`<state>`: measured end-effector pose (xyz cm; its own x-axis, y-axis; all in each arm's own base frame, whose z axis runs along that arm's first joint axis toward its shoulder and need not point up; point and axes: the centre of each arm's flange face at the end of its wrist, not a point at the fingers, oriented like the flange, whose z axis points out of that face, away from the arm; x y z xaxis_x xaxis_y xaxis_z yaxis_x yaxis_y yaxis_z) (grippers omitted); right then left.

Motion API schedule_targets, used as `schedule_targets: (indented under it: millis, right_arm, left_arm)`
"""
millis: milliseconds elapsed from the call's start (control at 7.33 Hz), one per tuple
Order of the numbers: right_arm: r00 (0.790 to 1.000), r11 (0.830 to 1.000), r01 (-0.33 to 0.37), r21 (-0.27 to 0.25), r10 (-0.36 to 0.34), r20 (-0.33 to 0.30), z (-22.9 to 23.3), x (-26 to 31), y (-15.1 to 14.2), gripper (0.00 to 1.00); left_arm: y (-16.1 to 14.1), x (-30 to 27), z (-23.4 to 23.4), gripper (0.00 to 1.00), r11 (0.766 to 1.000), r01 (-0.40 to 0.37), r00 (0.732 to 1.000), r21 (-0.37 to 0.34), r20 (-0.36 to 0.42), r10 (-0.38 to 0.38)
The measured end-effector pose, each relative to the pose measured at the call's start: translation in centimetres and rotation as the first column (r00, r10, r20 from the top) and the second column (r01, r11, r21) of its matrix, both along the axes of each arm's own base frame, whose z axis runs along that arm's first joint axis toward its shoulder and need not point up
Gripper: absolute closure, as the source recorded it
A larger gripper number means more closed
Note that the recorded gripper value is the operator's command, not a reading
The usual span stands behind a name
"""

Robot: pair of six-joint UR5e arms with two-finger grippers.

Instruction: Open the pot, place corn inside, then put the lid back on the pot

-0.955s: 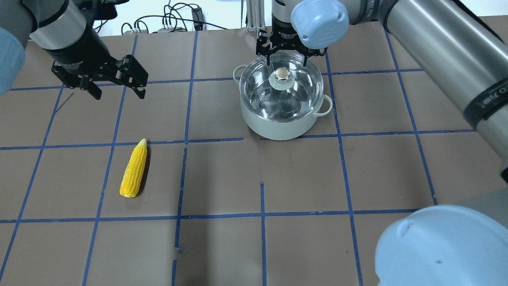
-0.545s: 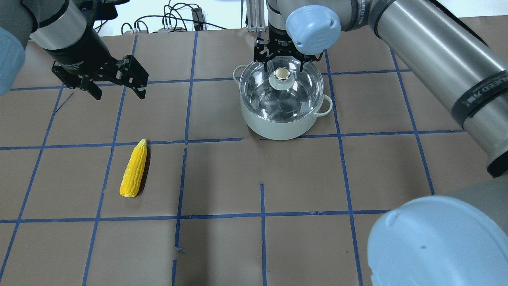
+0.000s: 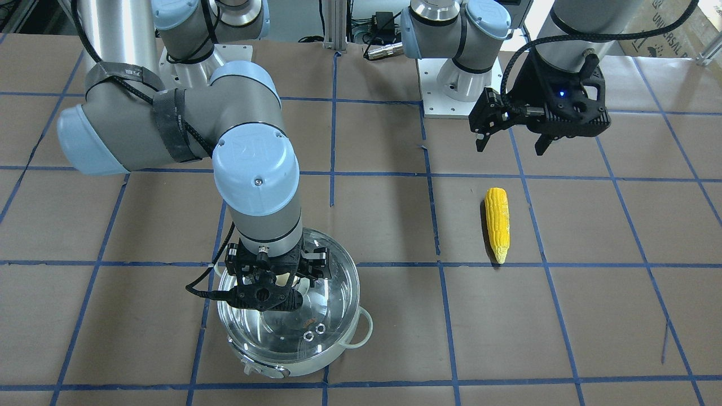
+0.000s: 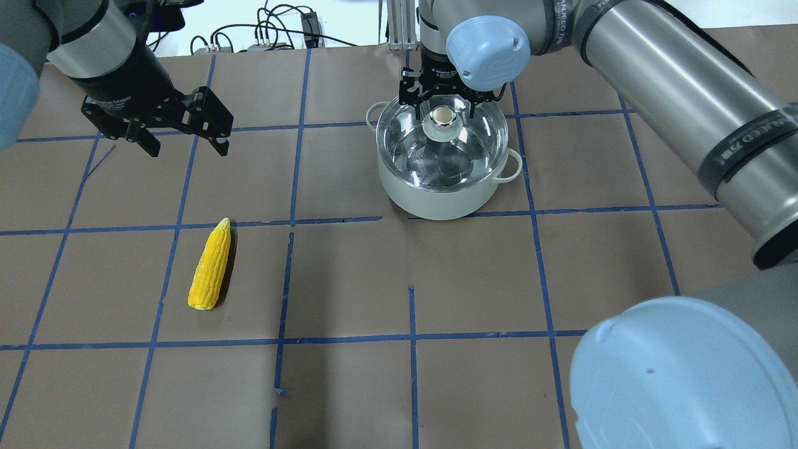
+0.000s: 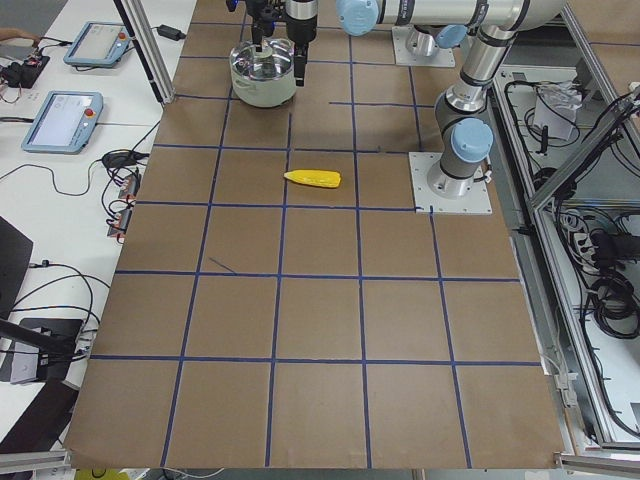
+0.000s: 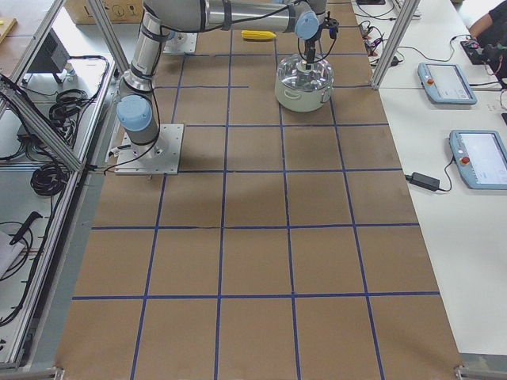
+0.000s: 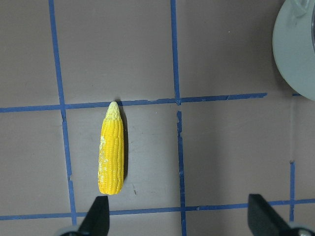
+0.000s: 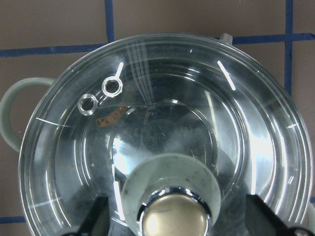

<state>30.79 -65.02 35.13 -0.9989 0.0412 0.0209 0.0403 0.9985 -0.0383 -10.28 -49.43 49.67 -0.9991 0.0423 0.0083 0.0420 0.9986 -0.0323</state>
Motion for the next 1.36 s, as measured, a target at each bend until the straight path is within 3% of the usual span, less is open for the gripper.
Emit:
schedule_targets:
  millis: [273,545,955,1364]
  right_arm:
    - [1.000,1.000,0.000,0.000,0.000,0.003,-0.1,0.1,-0.2,0.42]
    - [1.000,1.000,0.002,0.001,-0.002,0.006,-0.1,0.1,-0.3,0.51]
    - [1.000,1.000,0.004,-0.009,-0.004,0.011,0.7,0.2,-0.3,0.54]
    - [1.000,1.000,0.010,0.000,-0.010,0.008,6.7,-0.7,0.7,0.58]
  left_arm:
    - [0.0,0.0,0.0,0.00,1.000,0.000,1.000,0.000,-0.001,0.000]
    - [0.0,0.0,0.0,0.00,1.000,0.000,1.000,0.000,-0.001,0.000]
    - [0.0,0.0,-0.1,0.00,1.000,0.000,1.000,0.001,-0.001,0.000]
    - [0.0,0.0,0.0,0.00,1.000,0.003,1.000,0.001,-0.001,-0.003]
